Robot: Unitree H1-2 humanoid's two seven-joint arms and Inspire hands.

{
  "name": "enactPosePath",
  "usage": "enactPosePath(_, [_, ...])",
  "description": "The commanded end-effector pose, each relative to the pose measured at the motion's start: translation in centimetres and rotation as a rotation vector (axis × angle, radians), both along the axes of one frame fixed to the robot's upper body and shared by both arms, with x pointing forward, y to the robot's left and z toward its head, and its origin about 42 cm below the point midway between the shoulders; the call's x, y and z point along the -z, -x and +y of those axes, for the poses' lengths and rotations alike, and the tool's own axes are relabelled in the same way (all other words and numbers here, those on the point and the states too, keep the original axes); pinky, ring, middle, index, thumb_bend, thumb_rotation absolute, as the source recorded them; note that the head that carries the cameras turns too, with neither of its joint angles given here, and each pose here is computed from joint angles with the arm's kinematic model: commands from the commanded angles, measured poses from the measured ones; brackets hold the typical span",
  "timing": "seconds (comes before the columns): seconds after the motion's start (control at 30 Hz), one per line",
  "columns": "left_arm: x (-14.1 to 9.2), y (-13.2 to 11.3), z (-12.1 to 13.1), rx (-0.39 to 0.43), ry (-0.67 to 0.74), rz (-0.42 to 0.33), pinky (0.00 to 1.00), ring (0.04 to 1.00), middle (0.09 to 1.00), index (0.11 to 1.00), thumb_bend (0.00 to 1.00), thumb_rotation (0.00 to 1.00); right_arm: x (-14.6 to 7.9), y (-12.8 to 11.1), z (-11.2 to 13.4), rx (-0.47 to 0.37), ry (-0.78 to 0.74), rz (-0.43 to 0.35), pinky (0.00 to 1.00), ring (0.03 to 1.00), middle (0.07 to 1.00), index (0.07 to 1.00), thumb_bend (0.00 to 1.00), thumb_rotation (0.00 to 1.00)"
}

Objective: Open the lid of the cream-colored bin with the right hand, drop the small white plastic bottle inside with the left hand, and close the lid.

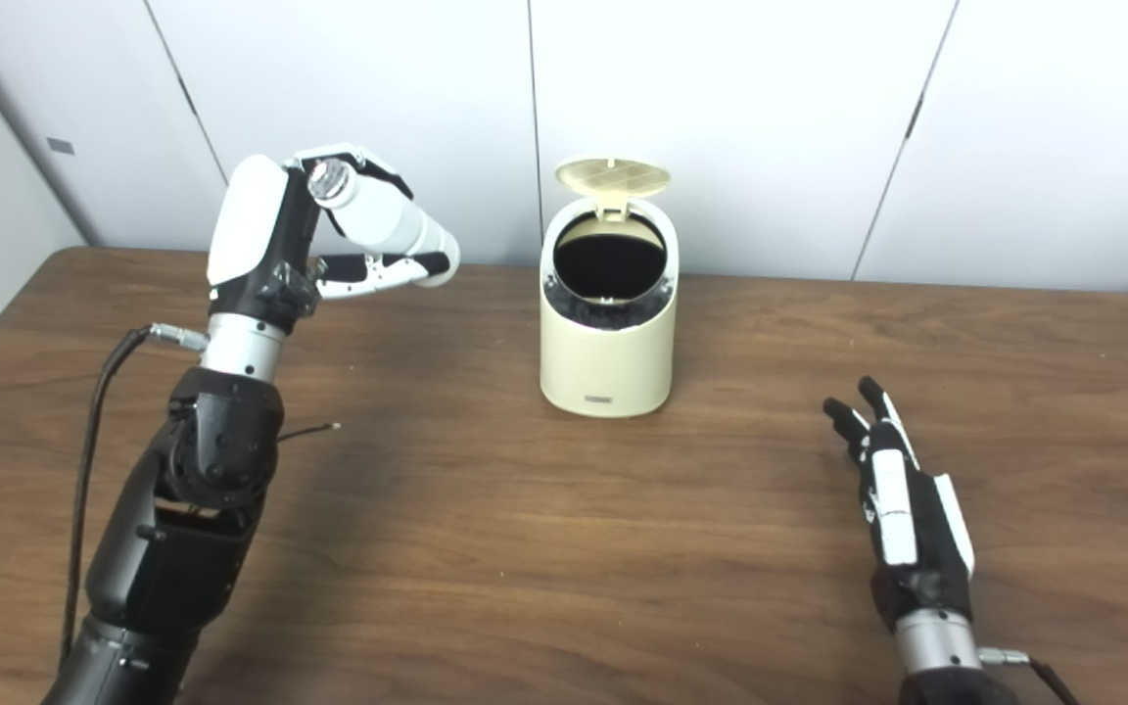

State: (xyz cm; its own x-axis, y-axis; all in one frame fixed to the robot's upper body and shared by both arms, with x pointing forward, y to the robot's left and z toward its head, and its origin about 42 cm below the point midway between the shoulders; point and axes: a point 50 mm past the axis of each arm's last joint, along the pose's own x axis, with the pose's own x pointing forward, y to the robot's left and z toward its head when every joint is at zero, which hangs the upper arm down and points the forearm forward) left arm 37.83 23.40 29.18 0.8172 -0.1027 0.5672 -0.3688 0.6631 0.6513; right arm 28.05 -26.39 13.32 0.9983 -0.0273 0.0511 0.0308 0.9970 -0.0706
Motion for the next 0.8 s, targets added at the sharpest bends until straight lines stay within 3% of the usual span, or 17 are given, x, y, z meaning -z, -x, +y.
enactPosePath(0.0, [-3.1, 0.1, -1.3, 0.028, -0.019, -0.114, 0.33, 0.426, 0.498, 0.489, 0.47, 0.00, -0.9, -0.8, 0.7, -0.017, 0.006, -0.043, 0.97, 0.937, 0.881, 0.950, 0.61, 1.00])
enactPosePath(0.3, [-3.9, 0.4, -4.8, 0.096, -0.048, -0.192, 0.33, 0.417, 0.508, 0.484, 0.47, 0.00, -0.7, -1.0, 1.3, -0.009, 0.031, -0.045, 0.97, 0.933, 0.880, 0.940, 0.62, 1.00])
enactPosePath(0.5, [-3.8, -0.4, -5.8, 0.140, -0.052, -0.236, 0.35, 0.412, 0.509, 0.482, 0.47, 0.00, -0.5, -1.1, 1.7, -0.011, 0.040, -0.046, 0.96, 0.932, 0.889, 0.943, 0.64, 1.00])
enactPosePath(0.77, [-2.5, -2.2, -6.9, 0.165, -0.061, -0.239, 0.38, 0.417, 0.499, 0.484, 0.48, 0.00, -0.5, -1.4, 2.3, -0.029, 0.038, -0.054, 0.95, 0.946, 0.902, 0.960, 0.64, 1.00])
